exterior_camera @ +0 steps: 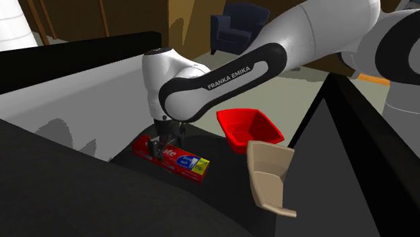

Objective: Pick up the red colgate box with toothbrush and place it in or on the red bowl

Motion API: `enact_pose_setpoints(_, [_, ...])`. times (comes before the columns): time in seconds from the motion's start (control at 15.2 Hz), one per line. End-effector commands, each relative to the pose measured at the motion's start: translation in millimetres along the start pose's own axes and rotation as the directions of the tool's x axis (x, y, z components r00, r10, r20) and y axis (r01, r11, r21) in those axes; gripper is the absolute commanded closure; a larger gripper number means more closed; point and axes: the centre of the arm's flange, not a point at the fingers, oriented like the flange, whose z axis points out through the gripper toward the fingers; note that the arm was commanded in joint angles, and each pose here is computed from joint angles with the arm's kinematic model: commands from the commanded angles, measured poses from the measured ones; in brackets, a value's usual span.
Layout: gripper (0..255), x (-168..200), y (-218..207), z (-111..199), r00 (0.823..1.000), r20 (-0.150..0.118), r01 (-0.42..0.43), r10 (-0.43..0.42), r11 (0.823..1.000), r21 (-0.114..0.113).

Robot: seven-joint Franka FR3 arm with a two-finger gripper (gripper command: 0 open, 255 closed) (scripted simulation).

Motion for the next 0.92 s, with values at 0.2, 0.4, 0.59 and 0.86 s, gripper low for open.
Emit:
enact_pose_setpoints(0.2, [0,-1.2,-0.7,18.5,1.000,0.000,0.000,0.000,1.000,0.000])
enact_pose_setpoints(0.4, [0,-1.1,-0.7,18.5,1.000,0.000,0.000,0.000,1.000,0.000])
enact_pose_setpoints(0.59, [0,-1.1,-0.7,18.4,1.000,0.000,0.000,0.000,1.000,0.000])
enact_pose_setpoints(0.86, [255,-1.1,-0.7,18.5,1.000,0.000,0.000,0.000,1.000,0.000])
